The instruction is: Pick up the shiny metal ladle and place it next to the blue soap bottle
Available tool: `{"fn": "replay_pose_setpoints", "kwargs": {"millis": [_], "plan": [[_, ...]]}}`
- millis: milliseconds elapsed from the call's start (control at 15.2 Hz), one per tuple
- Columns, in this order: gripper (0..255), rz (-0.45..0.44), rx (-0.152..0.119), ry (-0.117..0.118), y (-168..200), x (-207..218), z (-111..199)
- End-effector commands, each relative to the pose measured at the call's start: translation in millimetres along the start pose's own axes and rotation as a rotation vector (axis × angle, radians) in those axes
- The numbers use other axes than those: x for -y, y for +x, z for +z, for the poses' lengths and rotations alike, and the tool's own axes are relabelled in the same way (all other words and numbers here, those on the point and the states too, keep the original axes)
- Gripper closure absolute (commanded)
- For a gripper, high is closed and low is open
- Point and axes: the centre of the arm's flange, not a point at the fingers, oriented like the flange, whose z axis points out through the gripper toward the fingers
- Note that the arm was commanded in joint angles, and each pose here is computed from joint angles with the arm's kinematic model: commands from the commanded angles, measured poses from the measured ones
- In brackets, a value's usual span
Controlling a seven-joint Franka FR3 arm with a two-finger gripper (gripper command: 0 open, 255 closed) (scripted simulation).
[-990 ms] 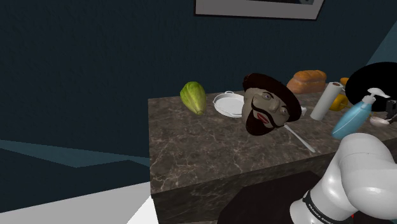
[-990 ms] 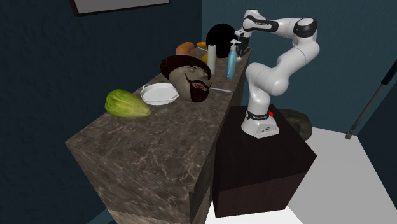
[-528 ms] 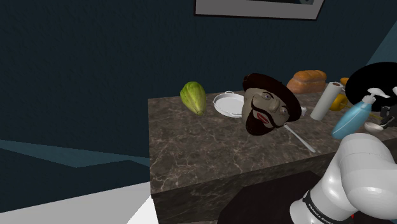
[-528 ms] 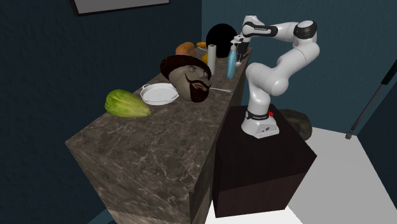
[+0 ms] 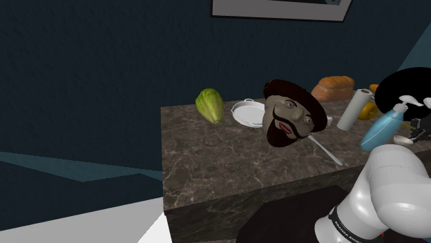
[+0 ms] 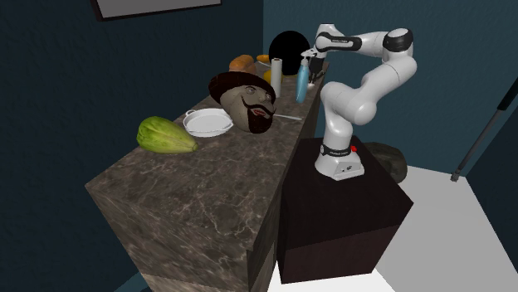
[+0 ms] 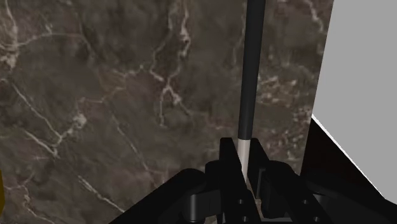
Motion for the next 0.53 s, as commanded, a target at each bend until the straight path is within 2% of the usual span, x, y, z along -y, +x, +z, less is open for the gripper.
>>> {"fn": "replay_pose_setpoints", "kwargs": {"millis": [0, 66, 396, 462], "plan": [[255, 0.0, 0.0, 0.0, 0, 0, 0], [0, 0.0, 0.0, 0.0, 0, 0, 0], [0, 0.0, 0.0, 0.0, 0, 0, 0], [0, 0.0, 0.0, 0.0, 0, 0, -13]]}}
